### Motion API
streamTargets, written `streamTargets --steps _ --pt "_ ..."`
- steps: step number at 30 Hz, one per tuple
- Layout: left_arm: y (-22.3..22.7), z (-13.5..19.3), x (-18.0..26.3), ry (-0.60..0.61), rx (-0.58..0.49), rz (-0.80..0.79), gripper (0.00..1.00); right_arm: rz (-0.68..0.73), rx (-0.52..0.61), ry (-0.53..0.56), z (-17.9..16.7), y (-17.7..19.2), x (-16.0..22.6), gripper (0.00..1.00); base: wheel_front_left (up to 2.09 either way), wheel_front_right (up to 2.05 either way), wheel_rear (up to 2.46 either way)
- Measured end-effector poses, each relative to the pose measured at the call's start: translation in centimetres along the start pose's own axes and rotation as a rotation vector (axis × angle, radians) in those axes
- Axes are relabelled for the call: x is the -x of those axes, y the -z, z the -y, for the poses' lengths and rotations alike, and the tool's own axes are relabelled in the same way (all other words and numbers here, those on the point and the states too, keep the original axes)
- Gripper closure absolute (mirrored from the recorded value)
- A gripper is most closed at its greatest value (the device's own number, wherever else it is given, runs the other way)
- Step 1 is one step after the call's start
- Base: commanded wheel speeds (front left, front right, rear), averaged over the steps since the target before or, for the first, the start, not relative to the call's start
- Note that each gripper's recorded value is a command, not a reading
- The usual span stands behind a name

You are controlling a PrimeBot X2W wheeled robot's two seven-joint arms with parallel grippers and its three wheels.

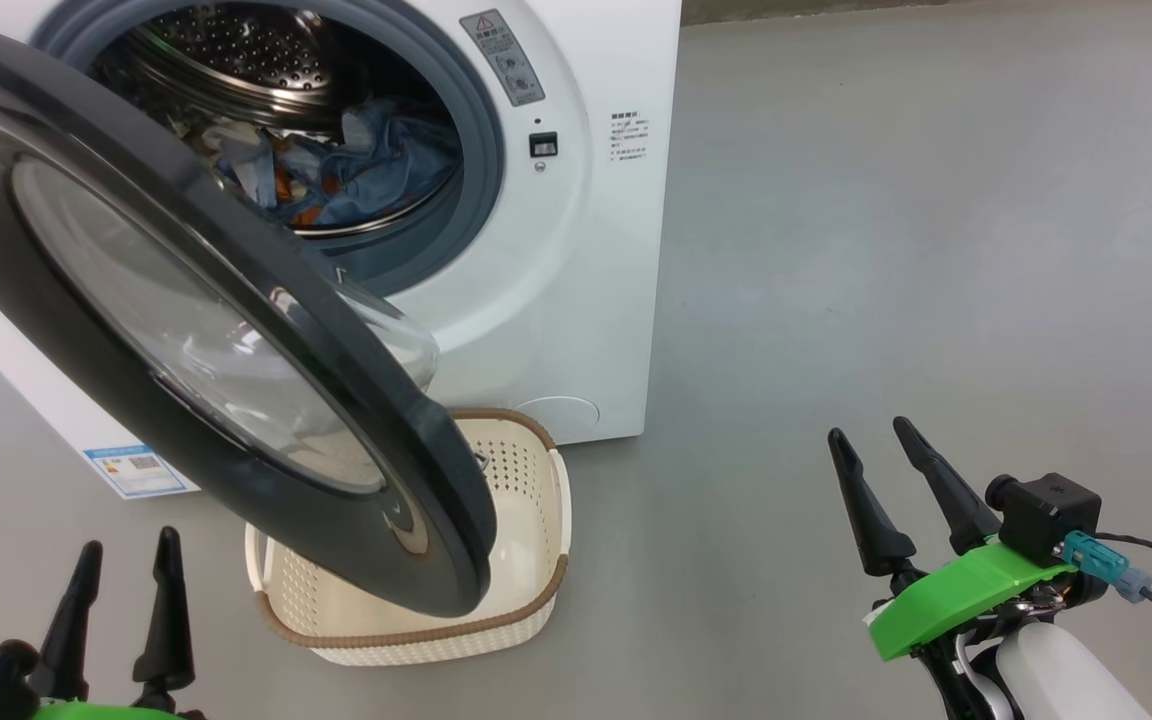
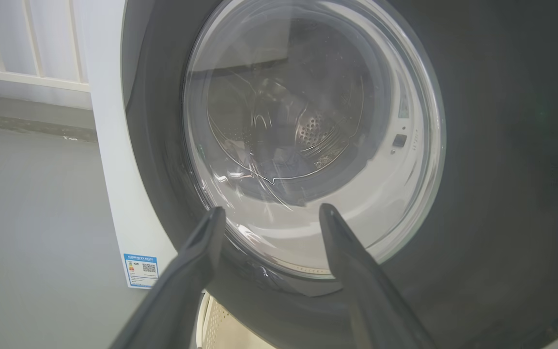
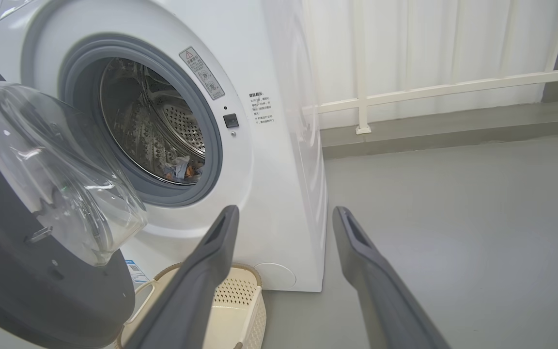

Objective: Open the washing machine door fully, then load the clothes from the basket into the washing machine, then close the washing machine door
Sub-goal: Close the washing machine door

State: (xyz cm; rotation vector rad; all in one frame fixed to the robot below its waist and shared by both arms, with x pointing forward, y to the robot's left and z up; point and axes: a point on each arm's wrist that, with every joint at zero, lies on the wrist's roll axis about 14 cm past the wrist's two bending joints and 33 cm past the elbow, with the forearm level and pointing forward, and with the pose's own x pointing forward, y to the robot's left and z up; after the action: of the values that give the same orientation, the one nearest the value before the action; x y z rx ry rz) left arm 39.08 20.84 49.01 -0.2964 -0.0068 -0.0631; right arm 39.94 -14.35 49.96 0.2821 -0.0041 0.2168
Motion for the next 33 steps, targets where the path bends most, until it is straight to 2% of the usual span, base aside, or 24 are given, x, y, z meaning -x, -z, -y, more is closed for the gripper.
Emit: streamTargets --steps 33 --pt "-0.17 0.42 0.3 -0.014 -0.01 0.02 0.0 0.002 0.025 -0.019 -0.27 -0.29 0.08 0.0 0.0 0.0 0.0"
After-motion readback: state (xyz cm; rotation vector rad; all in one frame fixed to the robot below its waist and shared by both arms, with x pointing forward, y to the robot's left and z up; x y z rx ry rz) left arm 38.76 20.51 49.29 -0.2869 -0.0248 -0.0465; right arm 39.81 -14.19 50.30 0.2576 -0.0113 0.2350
